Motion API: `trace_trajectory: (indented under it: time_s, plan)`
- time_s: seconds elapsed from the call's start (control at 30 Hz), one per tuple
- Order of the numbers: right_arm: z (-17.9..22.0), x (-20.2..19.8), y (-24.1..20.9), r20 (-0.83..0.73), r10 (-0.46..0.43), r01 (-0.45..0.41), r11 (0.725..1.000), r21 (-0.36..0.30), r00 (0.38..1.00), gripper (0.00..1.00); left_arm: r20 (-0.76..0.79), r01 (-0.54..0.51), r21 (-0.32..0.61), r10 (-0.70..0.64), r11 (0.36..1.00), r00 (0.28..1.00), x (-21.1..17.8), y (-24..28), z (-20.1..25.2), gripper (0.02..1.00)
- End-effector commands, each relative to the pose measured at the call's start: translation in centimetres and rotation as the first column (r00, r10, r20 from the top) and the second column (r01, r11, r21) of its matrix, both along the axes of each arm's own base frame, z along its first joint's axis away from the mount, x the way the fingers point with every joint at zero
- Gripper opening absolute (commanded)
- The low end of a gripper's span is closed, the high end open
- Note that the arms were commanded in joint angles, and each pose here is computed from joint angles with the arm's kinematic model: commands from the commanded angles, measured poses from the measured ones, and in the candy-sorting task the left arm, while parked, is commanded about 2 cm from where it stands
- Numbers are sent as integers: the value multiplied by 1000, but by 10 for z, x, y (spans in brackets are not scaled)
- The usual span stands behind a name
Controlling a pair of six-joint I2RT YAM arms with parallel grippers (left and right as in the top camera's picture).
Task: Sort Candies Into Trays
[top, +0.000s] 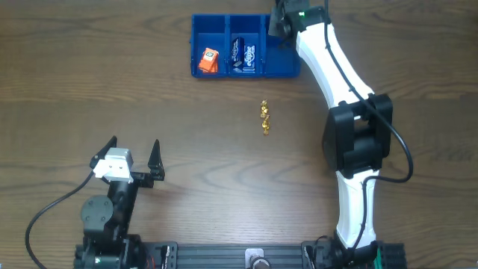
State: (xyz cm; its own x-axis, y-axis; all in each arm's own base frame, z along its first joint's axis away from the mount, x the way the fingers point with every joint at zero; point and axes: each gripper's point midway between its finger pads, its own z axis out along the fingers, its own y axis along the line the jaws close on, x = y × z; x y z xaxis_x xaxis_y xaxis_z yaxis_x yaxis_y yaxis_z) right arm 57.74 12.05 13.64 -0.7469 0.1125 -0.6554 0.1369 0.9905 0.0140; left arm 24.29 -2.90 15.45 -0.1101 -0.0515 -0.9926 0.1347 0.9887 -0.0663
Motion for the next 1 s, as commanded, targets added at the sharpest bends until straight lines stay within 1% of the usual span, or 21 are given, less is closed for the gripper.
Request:
trace_trajectory:
  time_s: [0.03,0.07,0.1,0.17,0.2,0.23,0.27,0.3,0.43,0.5,0.6,0.67,0.7,0.77,0.87,0.9,0.93,1.0]
  plan:
    - [1,3,-2,12,1,-1,1000,-12,1000,86,-46,10,15,-9,1000,999,-1,-1,-16,998]
    - [1,3,-2,14,1,-1,1000,-12,1000,93,-46,10,15,-9,1000,999,-1,-1,-16,996]
    - [2,3,-1,15,2,-2,1000,-11,1000,121,-46,11,15,-10,1000,999,-1,-1,-16,996]
    - [2,4,-1,17,2,-2,1000,-11,1000,246,-46,10,15,-9,1000,999,-1,-1,-16,998]
    - [2,4,-1,18,2,-2,1000,-11,1000,426,-46,10,15,-10,1000,999,-1,-1,-16,996]
    - [2,4,-1,18,2,-2,1000,-11,1000,535,-46,10,15,-9,1000,999,-1,-1,-17,998]
    - [2,4,-1,17,4,-4,1000,-12,1000,733,-46,10,15,-9,1000,999,-1,-1,-16,996]
    - [2,4,-1,16,12,-11,1000,-17,1000,1000,-46,11,15,-10,1000,999,-1,-1,-16,998]
    - [1,2,3,8,43,-43,998,-41,999,1000,-46,10,15,-9,1000,999,-1,-1,-17,998]
    - [0,-1,3,-6,43,-43,998,-43,999,1000,-46,10,15,-9,1000,999,-1,-1,-16,998]
    - [8,-10,1,-31,22,-23,999,-24,999,1000,-46,10,15,-9,1000,999,-1,-1,-16,998]
    - [22,-21,0,-45,16,-16,1000,-3,999,1000,-46,10,15,-9,1000,999,-1,-1,-16,998]
    - [31,-30,1,-57,18,-17,1000,9,998,1000,-46,10,15,-9,1000,999,-1,-1,-16,998]
    - [48,-55,5,-104,52,-48,998,34,993,1000,-46,10,15,-9,1000,999,-1,-1,-17,998]
    - [62,-107,25,-230,152,-126,984,124,961,1000,-46,10,15,-9,1000,999,-1,-1,-16,998]
    - [63,-129,32,-292,170,-129,979,155,941,1000,-46,11,15,-10,1000,999,-1,-1,-17,998]
    - [60,-145,36,-342,182,-132,978,163,922,1000,-46,10,15,-9,1000,999,-1,-1,-16,998]
    - [49,-170,41,-430,190,-139,979,148,882,1000,-46,11,15,-10,1000,999,-1,-1,-16,998]
